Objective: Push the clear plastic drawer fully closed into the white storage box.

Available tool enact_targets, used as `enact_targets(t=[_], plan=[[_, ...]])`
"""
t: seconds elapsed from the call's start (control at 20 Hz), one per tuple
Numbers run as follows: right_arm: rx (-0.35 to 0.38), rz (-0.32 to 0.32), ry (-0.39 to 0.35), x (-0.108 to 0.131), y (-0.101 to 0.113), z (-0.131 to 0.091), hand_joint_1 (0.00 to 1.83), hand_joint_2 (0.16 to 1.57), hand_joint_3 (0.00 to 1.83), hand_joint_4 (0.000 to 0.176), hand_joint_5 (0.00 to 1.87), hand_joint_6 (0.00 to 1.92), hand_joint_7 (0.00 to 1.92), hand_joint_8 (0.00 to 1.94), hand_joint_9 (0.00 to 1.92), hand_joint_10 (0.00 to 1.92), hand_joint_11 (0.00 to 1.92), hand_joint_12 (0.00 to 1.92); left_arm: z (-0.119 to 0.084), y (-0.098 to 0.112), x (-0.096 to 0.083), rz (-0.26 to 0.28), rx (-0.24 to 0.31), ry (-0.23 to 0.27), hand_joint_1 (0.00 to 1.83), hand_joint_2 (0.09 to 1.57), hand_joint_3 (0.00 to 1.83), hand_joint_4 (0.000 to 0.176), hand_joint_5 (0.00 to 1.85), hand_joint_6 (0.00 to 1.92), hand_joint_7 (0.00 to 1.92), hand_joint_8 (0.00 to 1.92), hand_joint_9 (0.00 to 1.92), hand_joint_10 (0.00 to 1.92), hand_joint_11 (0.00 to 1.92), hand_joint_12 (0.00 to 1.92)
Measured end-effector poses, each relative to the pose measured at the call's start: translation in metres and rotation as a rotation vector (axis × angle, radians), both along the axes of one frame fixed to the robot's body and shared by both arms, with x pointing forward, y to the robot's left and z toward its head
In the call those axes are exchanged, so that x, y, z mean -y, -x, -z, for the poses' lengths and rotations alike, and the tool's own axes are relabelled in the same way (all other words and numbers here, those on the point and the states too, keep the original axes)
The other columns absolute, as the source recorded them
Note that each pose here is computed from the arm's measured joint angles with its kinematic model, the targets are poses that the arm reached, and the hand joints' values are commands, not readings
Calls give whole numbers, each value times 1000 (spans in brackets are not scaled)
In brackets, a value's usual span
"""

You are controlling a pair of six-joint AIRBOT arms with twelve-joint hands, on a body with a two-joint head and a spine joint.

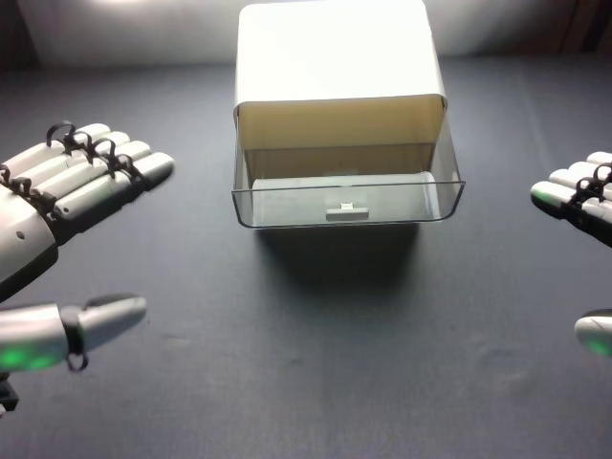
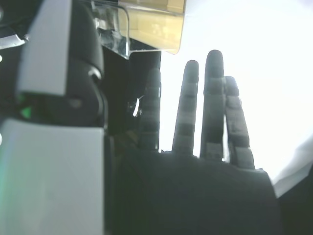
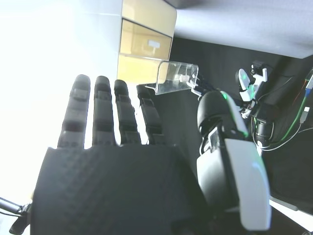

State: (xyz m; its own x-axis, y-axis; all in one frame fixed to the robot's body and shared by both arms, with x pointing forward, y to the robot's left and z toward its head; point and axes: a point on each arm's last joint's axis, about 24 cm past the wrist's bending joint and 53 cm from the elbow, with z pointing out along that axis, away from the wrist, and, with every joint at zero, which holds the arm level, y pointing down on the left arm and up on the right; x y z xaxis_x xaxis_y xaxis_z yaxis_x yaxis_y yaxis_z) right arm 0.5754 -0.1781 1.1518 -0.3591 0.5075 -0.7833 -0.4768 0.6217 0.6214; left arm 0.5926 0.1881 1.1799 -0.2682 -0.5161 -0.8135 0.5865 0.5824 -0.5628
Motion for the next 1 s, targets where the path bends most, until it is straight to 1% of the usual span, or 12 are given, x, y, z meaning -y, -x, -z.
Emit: enact_targets(t=[0.05,0.4,0.45,0.55,0.6,0.65,0.75,0.8,0.85,0.9,0.95,1.0], plan=[[1,5,0,1,-1,0,124,1345,10,0,0,0,0,0,0,0,0,0,0,0,0,-2,-1,1,22,1249,21,23,0,0,0,0,0,0,0,0],[-4,4,6,1,0,2,139,1335,1,0,0,0,0,0,0,0,0,0,0,-1,-1,-5,-2,1,14,1256,11,20,0,0,0,0,0,0,0,0],[-11,-10,6,-2,2,3,87,1321,0,0,0,0,0,0,0,0,0,0,0,-2,-2,-11,-3,4,25,1267,11,31,0,0,0,0,0,0,0,0],[-34,-35,-7,-8,6,7,99,1326,0,0,0,0,0,0,0,0,0,0,-1,-3,-4,-19,-2,5,4,1274,12,41,0,0,0,0,0,0,0,0],[-59,-52,-21,-14,9,13,108,1323,0,0,0,0,0,0,0,0,0,0,-2,-3,-5,-19,2,1,2,1276,12,36,0,0,0,0,0,0,0,0],[-75,-66,-26,-18,11,17,123,1330,1,0,0,0,0,0,0,0,0,0,-3,-3,-5,-20,3,2,0,1271,9,44,0,0,0,0,0,0,0,0],[-114,-103,-38,-29,16,27,125,1329,0,0,0,0,0,0,0,0,0,0,-3,-4,-6,-25,3,3,22,1279,9,34,0,0,0,0,0,0,0,0],[-125,-122,-48,-33,17,30,96,1331,2,0,0,0,0,0,0,0,0,0,-5,-3,-7,-25,5,1,65,1277,5,18,0,0,0,0,0,0,0,0],[-143,-137,-71,-39,16,32,75,1338,4,0,0,0,0,0,0,0,0,0,-8,-3,-8,-28,17,-3,74,1275,4,18,0,0,0,0,0,0,0,0],[-151,-145,-81,-42,16,33,82,1357,11,0,0,0,0,0,0,0,11,5,-10,-3,-10,-32,24,-3,100,1277,3,28,0,0,0,0,0,0,0,0],[-163,-157,-100,-48,15,35,140,1367,9,0,5,2,0,0,10,3,46,28,-13,-5,-12,-42,30,3,119,1285,5,27,0,0,0,0,0,0,0,0],[-170,-167,-113,-52,15,37,131,1387,0,0,5,2,0,0,30,0,8,211,-13,-5,-13,-47,30,4,137,1290,6,25,0,0,0,0,0,0,0,0]])
